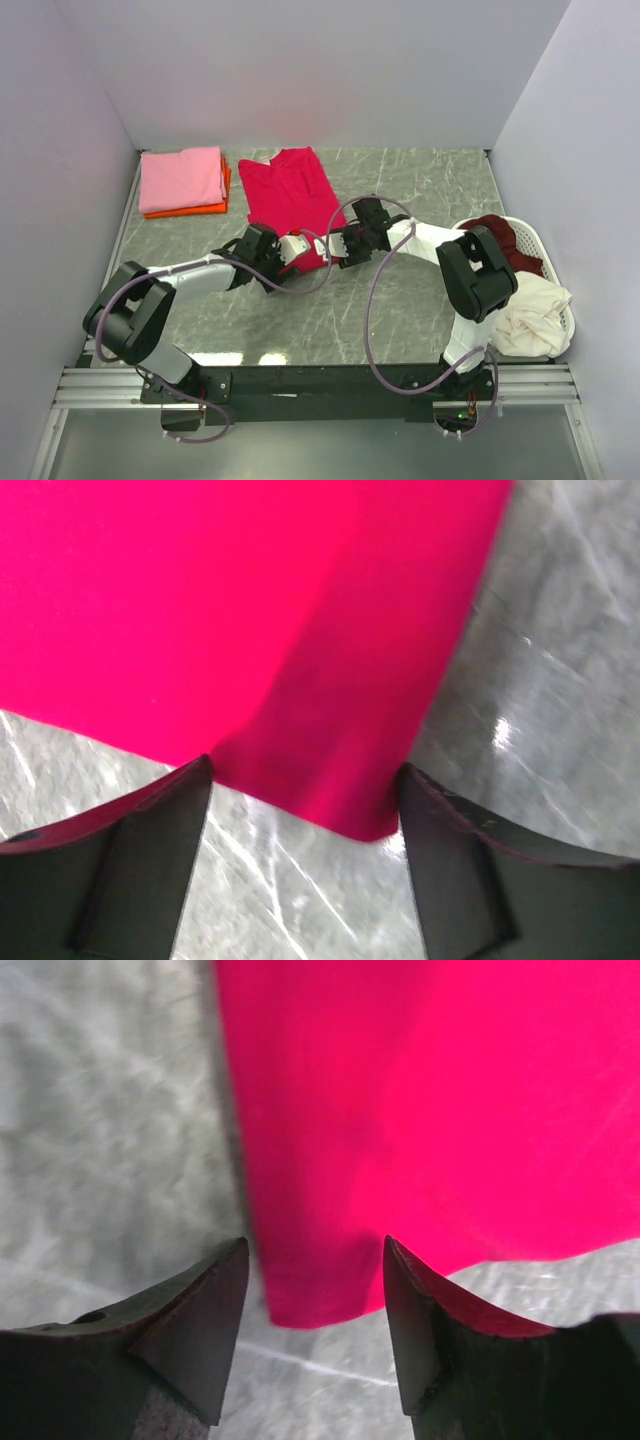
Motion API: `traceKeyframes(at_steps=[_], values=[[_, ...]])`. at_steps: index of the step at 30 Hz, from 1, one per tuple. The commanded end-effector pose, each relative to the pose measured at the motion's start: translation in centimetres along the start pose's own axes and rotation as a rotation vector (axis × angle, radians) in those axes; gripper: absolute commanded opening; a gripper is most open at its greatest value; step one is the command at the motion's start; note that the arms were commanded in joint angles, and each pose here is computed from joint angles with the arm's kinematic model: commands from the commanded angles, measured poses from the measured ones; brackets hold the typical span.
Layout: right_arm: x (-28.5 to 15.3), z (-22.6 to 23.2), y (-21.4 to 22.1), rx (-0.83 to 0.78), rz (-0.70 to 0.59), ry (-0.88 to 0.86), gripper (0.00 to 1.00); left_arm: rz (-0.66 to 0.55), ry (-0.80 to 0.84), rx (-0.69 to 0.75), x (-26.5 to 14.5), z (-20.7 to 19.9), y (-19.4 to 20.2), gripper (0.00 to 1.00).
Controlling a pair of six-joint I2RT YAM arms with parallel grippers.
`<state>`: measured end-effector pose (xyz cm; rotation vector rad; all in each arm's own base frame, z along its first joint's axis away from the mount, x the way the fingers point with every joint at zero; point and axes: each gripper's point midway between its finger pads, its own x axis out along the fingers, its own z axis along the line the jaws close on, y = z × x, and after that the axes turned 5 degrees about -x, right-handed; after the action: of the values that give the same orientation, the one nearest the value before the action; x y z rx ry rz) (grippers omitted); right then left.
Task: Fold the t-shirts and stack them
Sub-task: Fold the tshirt
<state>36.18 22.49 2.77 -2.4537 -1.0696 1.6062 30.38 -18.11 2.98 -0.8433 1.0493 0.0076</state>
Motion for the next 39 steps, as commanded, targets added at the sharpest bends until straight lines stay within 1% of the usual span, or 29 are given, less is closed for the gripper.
traceKeyframes(at_steps=[1, 2, 3, 4, 5, 6, 9, 10, 12, 13, 15, 16, 18, 19, 23, 24, 25, 27, 28, 33, 39], values=[[1.1, -0.8, 1.0, 0.004, 0.068, 0.018, 0.61, 0.066, 0.008, -0.021, 1.0, 0.3, 1.4, 0.78], [1.1, -0.7, 1.1, 0.004, 0.073, 0.018, 0.6, 0.074, 0.014, -0.021, 1.1, 0.2, 1.5, 0.75], [1.2, -0.5, 1.2, 0.007, 0.077, 0.01, 0.55, 0.072, 0.026, -0.026, 1.1, 0.1, 1.4, 0.72], [1.2, -0.4, 1.3, 0.006, 0.079, 0.006, 0.51, 0.077, 0.033, -0.03, 1.2, 0.0, 1.5, 0.62], [1.1, -0.3, 1.2, 0.005, 0.079, 0.004, 0.46, 0.08, 0.039, -0.031, 1.2, -0.1, 1.6, 0.55], [1.1, -0.2, 1.2, 0.003, 0.08, 0.0, 0.33, 0.074, 0.046, -0.028, 1.2, -0.1, 1.4, 0.44], [0.7, 0.4, 1.0, -0.012, 0.067, -0.006, 0.05, 0.066, 0.062, -0.024, 0.9, -0.4, 1.3, 0.32], [0.5, 0.7, 0.9, -0.019, 0.062, -0.009, 0.01, 0.048, 0.072, -0.021, 0.6, -0.6, 0.9, 0.21], [-0.3, 1.6, 0.2, -0.037, 0.04, -0.025, 0.0, 0.04, 0.085, -0.009, 0.2, -1.1, 0.9, 0.08], [-0.8, 1.9, -0.1, -0.054, 0.031, -0.029, 0.0, 0.012, 0.104, 0.013, -0.4, -1.9, 0.1, 0.0], [-2.3, 3.5, -0.8, -0.061, 0.016, -0.057, 0.0, -0.027, 0.155, 0.063, -1.5, -3.8, -0.7, 0.0], [-2.9, 4.8, -1.1, -0.064, 0.012, -0.092, 0.0, -0.028, 0.211, 0.078, -1.9, -5.3, -0.6, 0.0], [-4.7, 6.4, -1.9, -0.07, -0.006, -0.102, 0.0, -0.049, 0.284, 0.134, -2.7, -7.9, -1.1, 0.0], [-5.3, 7.9, -2.1, -0.065, -0.011, -0.133, 0.0, -0.043, 0.312, 0.15, -3.1, -8.8, -1.1, 0.0], [-8.4, 12.8, -3.8, -0.047, -0.044, -0.161, 0.0, -0.03, 0.422, 0.201, -4.5, -12.8, -1.1, 0.0], [-8.8, 13.6, -4.3, -0.043, -0.057, -0.168, 0.0, -0.028, 0.455, 0.22, -5.0, -14.4, -0.9, 0.0], [-9.3, 15.1, -4.5, -0.028, -0.06, -0.2, 0.0, -0.024, 0.476, 0.229, -5.3, -15.2, -0.7, 0.0], [-10.5, 16.8, -4.9, -0.02, -0.063, -0.197, 0.0, -0.022, 0.516, 0.25, -6.2, -17.0, -0.3, 0.0], [-11.0, 18.2, -5.2, -0.006, -0.063, -0.231, 0.0, -0.022, 0.532, 0.253, -6.5, -17.6, -0.2, 0.0], [-12.9, 20.9, -6.3, 0.014, -0.097, -0.217, 0.0, -0.038, 0.603, 0.28, -8.4, -20.1, -0.2, 0.0], [-12.7, 21.0, -6.2, 0.073, -0.085, -0.18, 0.0, -0.049, 0.594, 0.301, -8.7, -20.1, -0.2, 0.0]])
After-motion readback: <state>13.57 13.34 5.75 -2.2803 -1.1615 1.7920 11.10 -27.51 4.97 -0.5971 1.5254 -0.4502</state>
